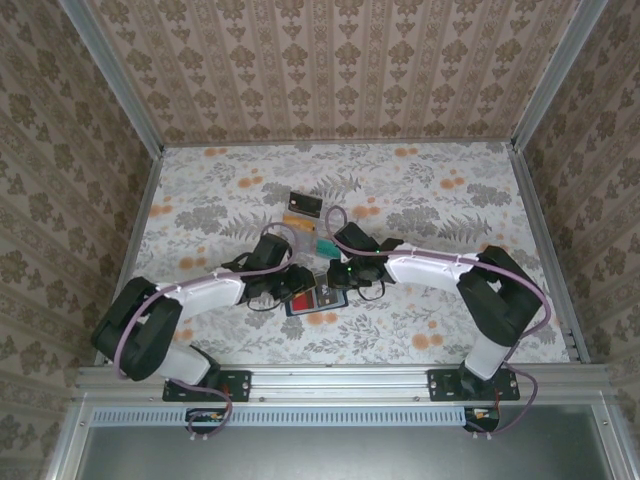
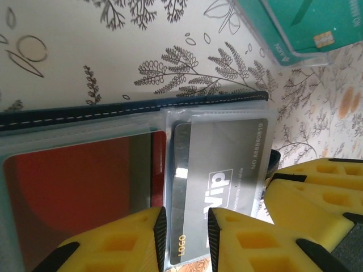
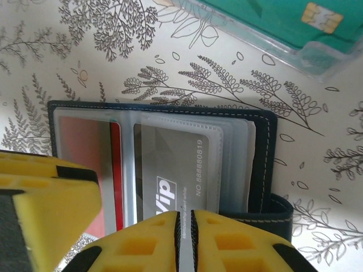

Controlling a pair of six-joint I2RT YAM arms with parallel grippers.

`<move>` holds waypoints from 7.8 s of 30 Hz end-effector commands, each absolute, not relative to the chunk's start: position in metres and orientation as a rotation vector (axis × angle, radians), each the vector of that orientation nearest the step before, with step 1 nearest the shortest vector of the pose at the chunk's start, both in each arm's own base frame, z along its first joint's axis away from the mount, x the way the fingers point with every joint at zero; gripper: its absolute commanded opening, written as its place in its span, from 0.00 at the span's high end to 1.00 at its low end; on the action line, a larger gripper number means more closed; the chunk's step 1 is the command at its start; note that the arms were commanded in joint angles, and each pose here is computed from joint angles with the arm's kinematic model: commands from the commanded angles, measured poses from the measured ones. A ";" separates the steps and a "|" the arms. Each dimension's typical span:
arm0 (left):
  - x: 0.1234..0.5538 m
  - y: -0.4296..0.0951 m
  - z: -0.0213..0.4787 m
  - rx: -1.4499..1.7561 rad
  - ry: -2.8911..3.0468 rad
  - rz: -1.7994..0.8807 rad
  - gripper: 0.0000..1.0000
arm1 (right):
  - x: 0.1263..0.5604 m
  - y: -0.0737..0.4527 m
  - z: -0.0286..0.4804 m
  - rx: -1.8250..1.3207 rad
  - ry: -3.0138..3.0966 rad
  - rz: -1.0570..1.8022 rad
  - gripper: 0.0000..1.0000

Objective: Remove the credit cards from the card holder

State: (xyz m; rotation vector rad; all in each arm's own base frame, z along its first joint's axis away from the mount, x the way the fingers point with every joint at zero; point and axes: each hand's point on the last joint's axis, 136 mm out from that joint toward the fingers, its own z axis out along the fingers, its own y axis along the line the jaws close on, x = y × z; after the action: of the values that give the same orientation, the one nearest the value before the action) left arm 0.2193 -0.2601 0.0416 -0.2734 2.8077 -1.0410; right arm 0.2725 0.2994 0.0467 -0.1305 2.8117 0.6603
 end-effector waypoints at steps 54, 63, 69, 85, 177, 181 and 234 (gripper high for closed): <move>0.227 -0.277 0.050 -0.097 2.786 -1.261 0.80 | 0.257 0.277 0.000 -0.113 3.002 0.406 0.84; 0.226 -0.278 0.056 -0.066 2.757 -1.287 0.91 | 0.257 0.277 -0.002 -0.108 3.006 0.398 0.84; 0.224 -0.273 0.054 -0.059 2.771 -1.258 1.00 | 0.257 0.274 -0.002 -0.096 3.002 0.379 0.84; 0.223 -0.214 0.078 -0.107 2.722 -1.045 1.00 | 0.279 0.284 0.050 -0.083 2.837 0.561 0.77; 0.261 -0.139 0.110 -0.526 2.552 -0.775 0.00 | 0.443 0.341 0.201 -1.237 1.802 0.499 1.00; 0.260 -0.142 0.109 -0.505 2.567 -0.795 0.00 | 0.452 0.346 0.189 -1.272 1.808 0.480 1.00; 0.258 -0.162 0.120 -0.402 2.557 -0.932 0.00 | 0.386 0.291 0.240 -0.549 2.133 0.552 0.30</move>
State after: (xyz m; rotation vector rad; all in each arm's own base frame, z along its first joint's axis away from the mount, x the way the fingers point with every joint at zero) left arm 0.2536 -0.1571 0.1132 -0.4521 2.5757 -0.9040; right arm 0.3951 0.3011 0.2561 -0.7970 2.0025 0.5641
